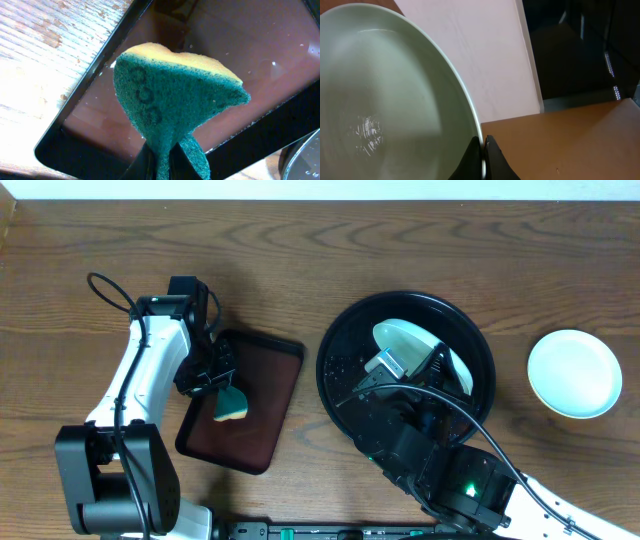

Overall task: Clean dirty plates on tray and stack at the side
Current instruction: 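Lift the pale green plate edge with the right gripper and tilt it up, then carry the plate right and lower it onto the plate stack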

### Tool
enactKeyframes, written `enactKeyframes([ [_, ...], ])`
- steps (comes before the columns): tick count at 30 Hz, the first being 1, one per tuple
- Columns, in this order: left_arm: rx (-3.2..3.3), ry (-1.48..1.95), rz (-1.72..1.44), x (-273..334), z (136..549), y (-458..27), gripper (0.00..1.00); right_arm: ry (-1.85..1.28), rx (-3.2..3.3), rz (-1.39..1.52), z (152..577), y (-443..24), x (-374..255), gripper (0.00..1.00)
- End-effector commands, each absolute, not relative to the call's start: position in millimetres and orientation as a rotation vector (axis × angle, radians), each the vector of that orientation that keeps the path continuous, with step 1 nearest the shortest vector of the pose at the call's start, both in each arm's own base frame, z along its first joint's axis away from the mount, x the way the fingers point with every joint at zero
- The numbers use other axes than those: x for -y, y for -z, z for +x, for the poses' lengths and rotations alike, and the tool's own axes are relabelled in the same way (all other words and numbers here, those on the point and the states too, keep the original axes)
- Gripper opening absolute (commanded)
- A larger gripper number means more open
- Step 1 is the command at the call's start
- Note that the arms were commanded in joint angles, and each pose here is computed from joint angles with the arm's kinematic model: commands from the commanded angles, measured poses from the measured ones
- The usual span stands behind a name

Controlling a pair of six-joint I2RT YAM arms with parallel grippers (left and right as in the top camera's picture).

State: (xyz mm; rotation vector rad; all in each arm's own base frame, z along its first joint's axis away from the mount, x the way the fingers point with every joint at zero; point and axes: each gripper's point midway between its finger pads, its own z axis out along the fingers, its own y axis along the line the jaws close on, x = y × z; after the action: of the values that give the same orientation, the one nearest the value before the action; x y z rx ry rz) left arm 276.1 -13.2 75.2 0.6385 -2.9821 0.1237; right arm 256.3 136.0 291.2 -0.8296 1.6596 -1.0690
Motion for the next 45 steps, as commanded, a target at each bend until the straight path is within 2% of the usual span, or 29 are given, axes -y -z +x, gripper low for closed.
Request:
enactKeyframes([
  [1, 2.983, -0.133, 0.624, 13.1, 274.0, -76.4, 0.08, 1.039, -1.658, -0.751, 255.5, -305.2, -134.3, 0.01],
  [4, 2.984, -0.134, 0.619, 13.1, 274.0, -76.5, 0.08, 1.034, -1.648, -0.836, 254.6, -299.9, -141.8, 0.01],
  [7, 2.982, -0.132, 0.607, 13.1, 272.7, -76.5, 0.09, 1.042, -1.662, -0.699, 257.6, -309.4, -130.5, 0.01],
  [10, 2.98, -0.132, 0.606, 13.1, 272.2, -76.6, 0.08, 1.011, -1.646, -0.801, 256.6, -304.0, -144.5, 0.01],
  [13, 2.98, -0.132, 0.601, 13.2, 272.0, -76.6, 0.08, 0.972, -1.665, -0.658, 260.8, -311.8, -138.2, 0.01],
  [14, 2.98, -0.132, 0.601, 13.1, 272.0, -76.6, 0.08, 0.937, -1.664, -0.714, 260.8, -306.9, -146.3, 0.01],
  [16, 2.98, -0.132, 0.601, 13.1, 272.0, -76.6, 0.08, 1.014, -1.633, -0.843, 258.5, -303.2, -150.0, 0.01],
  [19, 2.981, -0.132, 0.596, 13.1, 272.0, -76.6, 0.08, 1.048, -1.647, -0.727, 262.3, -311.4, -139.2, 0.01],
  [22, 2.982, -0.132, 0.596, 13.1, 272.1, -76.6, 0.08, 1.13, -1.62, -0.842, 260.6, -308.5, -140.2, 0.01],
  [24, 2.982, -0.132, 0.596, 13.1, 272.1, -76.6, 0.08, 1.071, -1.643, -0.707, 262.0, -314.0, -136.8, 0.01],
  [27, 2.982, -0.132, 0.596, 13.2, 272.1, -76.6, 0.08, 1.056, -1.635, -0.785, 261.3, -307.8, -145.3, 0.01],
  [30, 2.981, -0.132, 0.596, 13.1, 272.0, -76.6, 0.08, 0.973, -1.656, -0.672, 264.0, -310.9, -146.1, 0.01],
  [32, 2.981, -0.132, 0.596, 13.1, 272.0, -76.6, 0.08, 1.015, -1.647, -0.743, 263.7, -307.5, -146.8, 0.01],
  [35, 2.981, -0.132, 0.596, 13.2, 271.9, -76.6, 0.08, 1.004, -1.669, -0.646, 265.1, -308.8, -138.6, 0.01],
  [38, 2.982, -0.132, 0.596, 13.1, 272.1, -76.6, 0.08, 1.043, -1.671, -0.683, 264.6, -305.3, -135.1, 0.01],
  [43, 2.982, -0.132, 0.596, 13.1, 272.1, -76.6, 0.08, 0.908, -1.709, -0.641, 265.2, -296.1, -142.3, 0.01],
  [45, 2.981, -0.132, 0.596, 13.1, 272.0, -76.6, 0.08, 0.811, -1.744, -0.541, 264.1, -290.7, -141.7, 0.01],
])
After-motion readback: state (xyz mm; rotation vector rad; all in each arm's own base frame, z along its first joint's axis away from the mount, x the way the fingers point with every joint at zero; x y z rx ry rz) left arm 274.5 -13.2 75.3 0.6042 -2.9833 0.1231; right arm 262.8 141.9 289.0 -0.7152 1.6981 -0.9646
